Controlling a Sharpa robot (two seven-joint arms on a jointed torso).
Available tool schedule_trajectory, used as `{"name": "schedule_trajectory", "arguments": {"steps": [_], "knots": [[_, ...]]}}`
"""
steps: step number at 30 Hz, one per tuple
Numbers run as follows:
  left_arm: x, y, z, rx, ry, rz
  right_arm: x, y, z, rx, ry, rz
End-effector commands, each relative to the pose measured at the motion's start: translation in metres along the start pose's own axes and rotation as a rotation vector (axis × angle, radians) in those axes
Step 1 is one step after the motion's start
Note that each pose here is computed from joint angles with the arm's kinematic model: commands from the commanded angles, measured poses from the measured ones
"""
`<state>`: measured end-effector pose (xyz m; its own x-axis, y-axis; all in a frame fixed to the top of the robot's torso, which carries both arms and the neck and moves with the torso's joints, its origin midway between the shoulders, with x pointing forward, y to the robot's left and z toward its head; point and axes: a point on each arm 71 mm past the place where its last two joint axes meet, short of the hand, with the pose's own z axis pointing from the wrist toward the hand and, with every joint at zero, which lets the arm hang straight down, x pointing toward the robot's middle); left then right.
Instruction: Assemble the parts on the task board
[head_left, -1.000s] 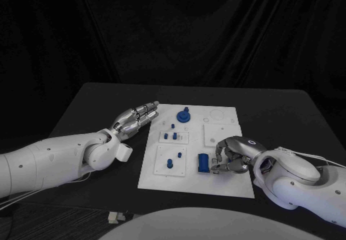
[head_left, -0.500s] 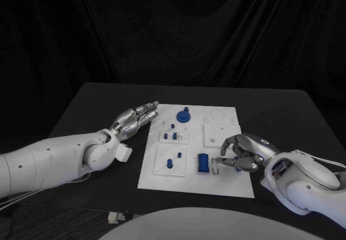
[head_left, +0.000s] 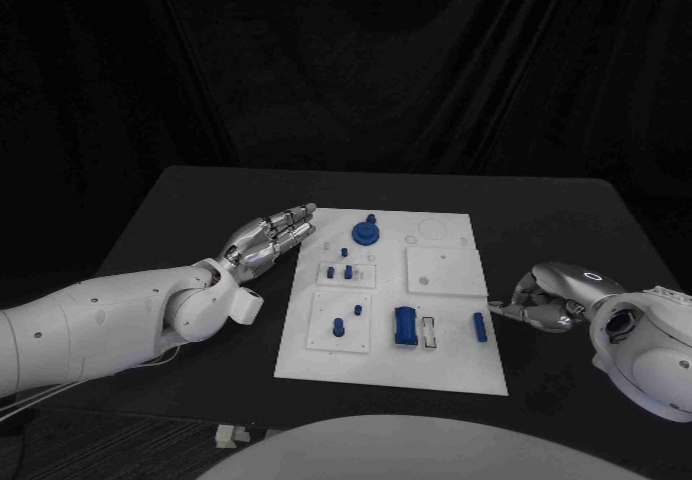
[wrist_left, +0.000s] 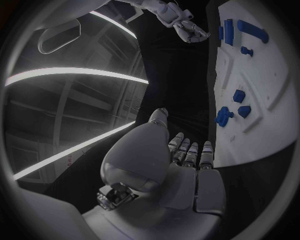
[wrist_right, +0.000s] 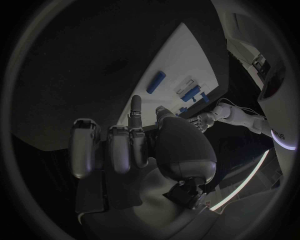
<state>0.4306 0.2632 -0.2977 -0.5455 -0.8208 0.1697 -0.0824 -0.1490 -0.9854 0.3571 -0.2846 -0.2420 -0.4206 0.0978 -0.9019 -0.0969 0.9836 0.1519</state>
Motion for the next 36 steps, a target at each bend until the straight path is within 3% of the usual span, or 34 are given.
{"name": "schedule_trajectory", "arguments": {"steps": [1,15,27,36], "knots": [[0.0018,-0.0016,0.0005,0.029,0.003,-0.008,0.004,-0.006,0.001,0.067,0.074,-0.12],[0.0012,-0.0016,0.0002,0.027,0.001,-0.007,0.009,0.003,0.013,0.064,0.122,-0.105],[0.0011,-0.0014,0.0003,0.026,0.002,-0.008,0.009,0.02,0.015,0.029,0.105,-0.021],[0.0016,-0.0011,0.0012,0.025,0.004,-0.009,0.015,0.026,0.02,0.037,0.167,0.046]]}}
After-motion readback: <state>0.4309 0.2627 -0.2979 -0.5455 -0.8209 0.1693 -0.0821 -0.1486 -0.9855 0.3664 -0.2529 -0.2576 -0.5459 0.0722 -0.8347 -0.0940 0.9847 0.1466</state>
